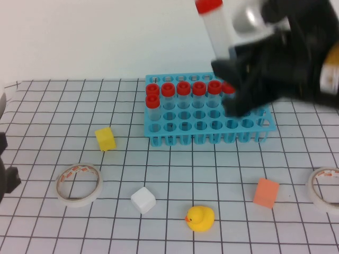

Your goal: Place the test tubes

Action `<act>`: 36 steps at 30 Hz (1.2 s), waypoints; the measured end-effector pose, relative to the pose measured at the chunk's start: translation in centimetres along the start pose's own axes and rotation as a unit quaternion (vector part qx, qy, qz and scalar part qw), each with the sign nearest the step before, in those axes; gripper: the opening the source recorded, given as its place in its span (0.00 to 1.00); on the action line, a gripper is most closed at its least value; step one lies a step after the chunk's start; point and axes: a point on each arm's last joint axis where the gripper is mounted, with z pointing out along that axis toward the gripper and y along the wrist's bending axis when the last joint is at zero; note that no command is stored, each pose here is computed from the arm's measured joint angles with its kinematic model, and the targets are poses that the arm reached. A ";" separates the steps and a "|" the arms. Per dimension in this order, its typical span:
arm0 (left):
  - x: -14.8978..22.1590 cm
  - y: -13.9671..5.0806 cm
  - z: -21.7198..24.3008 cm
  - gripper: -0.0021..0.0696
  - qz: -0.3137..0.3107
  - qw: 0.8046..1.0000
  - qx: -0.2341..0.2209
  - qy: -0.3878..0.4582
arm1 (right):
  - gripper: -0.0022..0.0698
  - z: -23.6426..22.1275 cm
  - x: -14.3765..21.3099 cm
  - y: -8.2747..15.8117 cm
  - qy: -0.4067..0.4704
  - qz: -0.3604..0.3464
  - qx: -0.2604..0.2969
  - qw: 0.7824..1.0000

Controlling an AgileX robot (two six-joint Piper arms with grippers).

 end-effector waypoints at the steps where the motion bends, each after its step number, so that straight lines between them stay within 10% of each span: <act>1: -0.1 0.0 0.0 0.03 0.005 1.000 -0.002 -0.007 | 0.36 -0.1 1.2 0.3 -0.022 0.003 -0.003 1.000; 12: -1.2 -3.5 -0.2 0.03 0.108 0.986 0.088 -0.093 | 0.36 -0.8 6.4 2.4 -0.122 0.000 -0.046 0.991; 26: -0.3 -11.3 -0.2 0.04 0.052 0.951 0.275 -0.133 | 0.36 -0.8 5.9 5.3 -0.164 -0.028 -0.123 0.978; 36: -0.3 -12.1 -0.6 0.54 0.021 0.945 0.296 -0.137 | 0.36 1.4 7.4 6.8 -0.159 -0.079 -0.178 0.968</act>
